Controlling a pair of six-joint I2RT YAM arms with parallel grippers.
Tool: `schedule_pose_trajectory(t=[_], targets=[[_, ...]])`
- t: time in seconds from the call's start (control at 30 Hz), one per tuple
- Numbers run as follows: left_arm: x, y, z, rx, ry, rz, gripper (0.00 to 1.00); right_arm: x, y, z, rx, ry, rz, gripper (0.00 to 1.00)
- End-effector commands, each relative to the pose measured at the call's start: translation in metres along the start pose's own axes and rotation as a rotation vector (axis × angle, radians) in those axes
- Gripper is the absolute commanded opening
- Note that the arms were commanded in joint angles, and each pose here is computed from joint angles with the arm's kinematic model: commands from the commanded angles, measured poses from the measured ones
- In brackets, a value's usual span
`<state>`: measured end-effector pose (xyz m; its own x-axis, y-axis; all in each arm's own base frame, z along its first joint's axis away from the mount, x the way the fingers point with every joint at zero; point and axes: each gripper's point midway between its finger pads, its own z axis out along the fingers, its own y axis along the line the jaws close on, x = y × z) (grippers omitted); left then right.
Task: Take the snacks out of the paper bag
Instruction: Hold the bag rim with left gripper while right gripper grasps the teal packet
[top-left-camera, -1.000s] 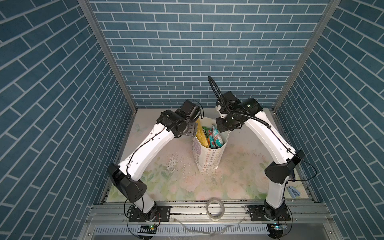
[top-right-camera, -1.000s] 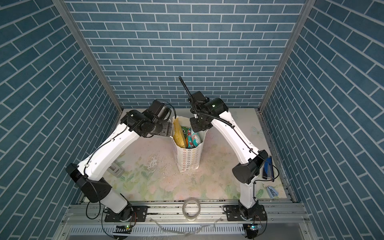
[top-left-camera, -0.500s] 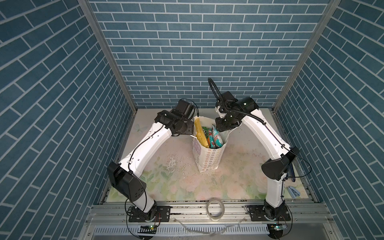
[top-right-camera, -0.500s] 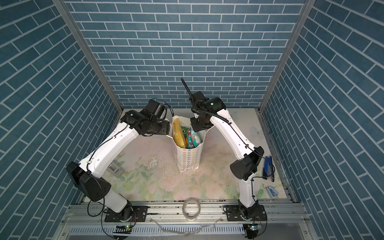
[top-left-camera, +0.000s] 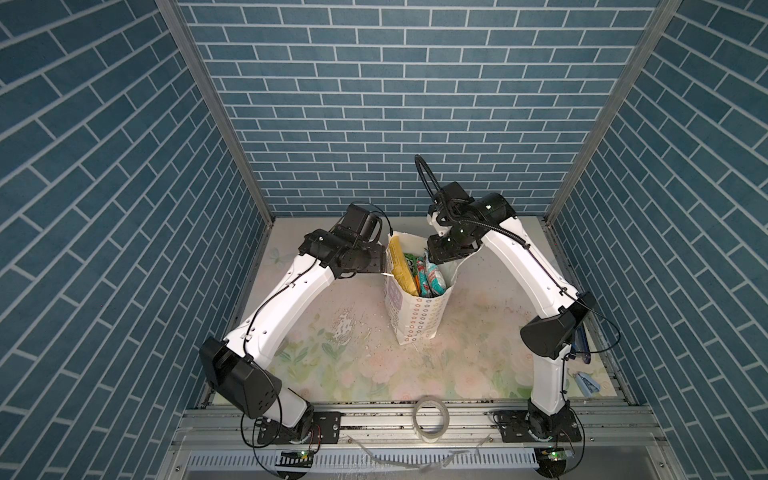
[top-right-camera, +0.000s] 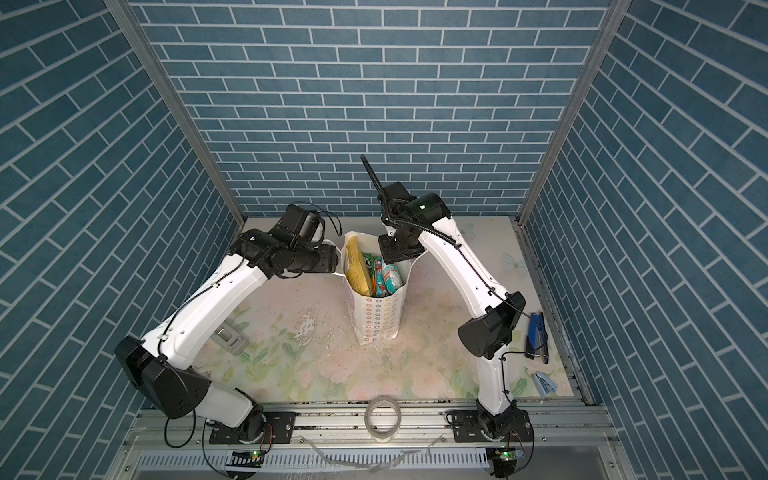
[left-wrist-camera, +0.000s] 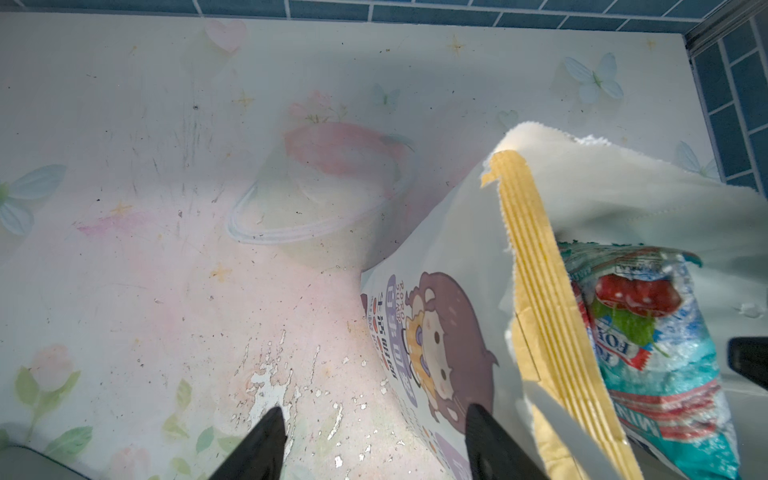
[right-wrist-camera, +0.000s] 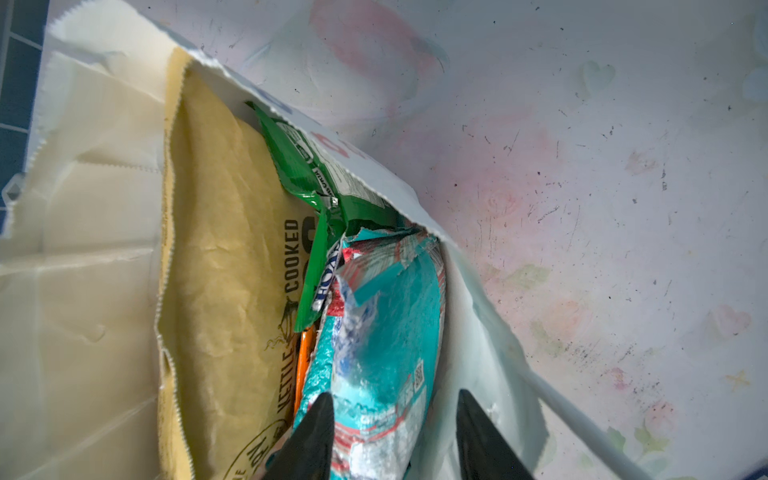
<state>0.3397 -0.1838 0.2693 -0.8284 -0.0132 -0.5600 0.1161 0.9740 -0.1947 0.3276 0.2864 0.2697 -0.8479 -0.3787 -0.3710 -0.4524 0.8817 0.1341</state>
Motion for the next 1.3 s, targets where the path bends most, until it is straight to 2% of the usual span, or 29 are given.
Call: schedule_pose_trajectory(t=[0.0,0.23,0.37,0.47,0.57,0.77,0.93,1.27], targets=[[-0.004,-0.003,-0.003,0.027,-0.018,-0.006,0.70,0.004,0.001,0.009,0.014,0.041,-0.020,0.49],[-0.009,-0.005,-0.007,0.044,-0.032,0.001,0.72,0.002,0.001,0.022,0.064,0.063,-0.040,0.49],[-0.008,-0.004,-0.008,0.045,-0.033,0.001,0.72,0.004,-0.003,0.028,0.101,0.076,-0.051,0.44],[-0.008,-0.002,-0.009,0.044,-0.035,0.002,0.72,0.005,-0.005,0.030,0.117,0.083,-0.053,0.32],[-0.008,0.000,-0.012,0.039,-0.039,0.003,0.72,0.006,-0.005,0.032,0.124,0.091,-0.052,0.25],[-0.011,0.003,-0.023,0.036,-0.057,0.009,0.72,0.001,-0.001,0.024,0.109,0.060,-0.056,0.00],[-0.013,0.002,-0.029,0.044,-0.063,0.017,0.74,-0.006,0.008,0.007,0.062,0.008,-0.057,0.00],[-0.018,-0.003,-0.035,0.073,-0.084,0.019,0.75,-0.029,0.026,-0.037,-0.040,-0.173,-0.076,0.00]])
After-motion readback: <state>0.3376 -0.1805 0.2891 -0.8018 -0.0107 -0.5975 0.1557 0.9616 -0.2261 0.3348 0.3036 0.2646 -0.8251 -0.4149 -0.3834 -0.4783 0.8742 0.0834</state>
